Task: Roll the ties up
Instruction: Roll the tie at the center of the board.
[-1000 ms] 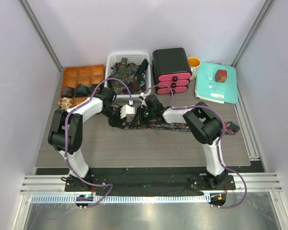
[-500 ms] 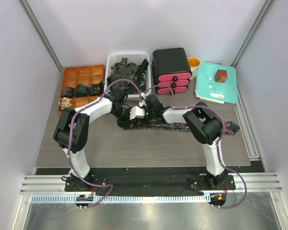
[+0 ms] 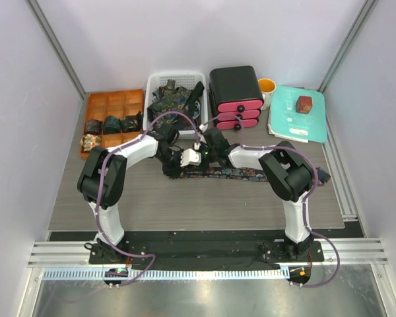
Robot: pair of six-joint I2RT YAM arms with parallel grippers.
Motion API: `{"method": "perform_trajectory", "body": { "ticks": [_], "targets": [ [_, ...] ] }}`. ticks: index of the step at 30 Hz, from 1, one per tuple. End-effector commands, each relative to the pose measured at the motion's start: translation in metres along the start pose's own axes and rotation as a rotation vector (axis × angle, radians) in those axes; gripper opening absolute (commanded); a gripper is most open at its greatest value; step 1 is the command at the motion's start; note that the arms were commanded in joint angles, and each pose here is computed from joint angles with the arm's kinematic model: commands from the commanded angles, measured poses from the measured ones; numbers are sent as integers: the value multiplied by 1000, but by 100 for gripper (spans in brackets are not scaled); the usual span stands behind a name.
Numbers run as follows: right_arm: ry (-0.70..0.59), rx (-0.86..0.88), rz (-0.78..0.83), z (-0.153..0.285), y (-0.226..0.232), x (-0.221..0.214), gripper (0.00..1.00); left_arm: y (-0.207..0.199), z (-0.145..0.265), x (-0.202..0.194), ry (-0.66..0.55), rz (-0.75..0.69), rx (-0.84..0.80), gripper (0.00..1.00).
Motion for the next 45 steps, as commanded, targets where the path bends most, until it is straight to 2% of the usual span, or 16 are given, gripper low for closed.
{"method": "perform_trajectory", "body": {
  "ticks": [1, 5, 13, 22, 45],
  "targets": [
    [-88, 61, 3, 37, 34, 32, 18, -7, -10, -16, 69, 20, -48, 30],
    [-85, 58, -13, 48, 32, 33, 22, -7, -12, -18, 75, 16, -56, 30],
    [-86, 130, -66, 45, 32, 28, 38, -6, -13, -18, 82, 19, -70, 31],
    [-118, 239, -155, 41, 33, 20, 39, -6, -13, -18, 81, 17, -78, 31],
    [-74, 227, -169, 14, 24, -2, 39, -6, -11, -15, 78, 18, -89, 31]
  ]
}}
Point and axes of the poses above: each gripper's point midway between its finger pads, its own z axis back along the fingers, its own y axis along the line the jaws close on, x = y × z, the point moved 2 cm from there along z, back along the fingers, and after that the axes turned 1 degree about z, right-handed, at the moved point
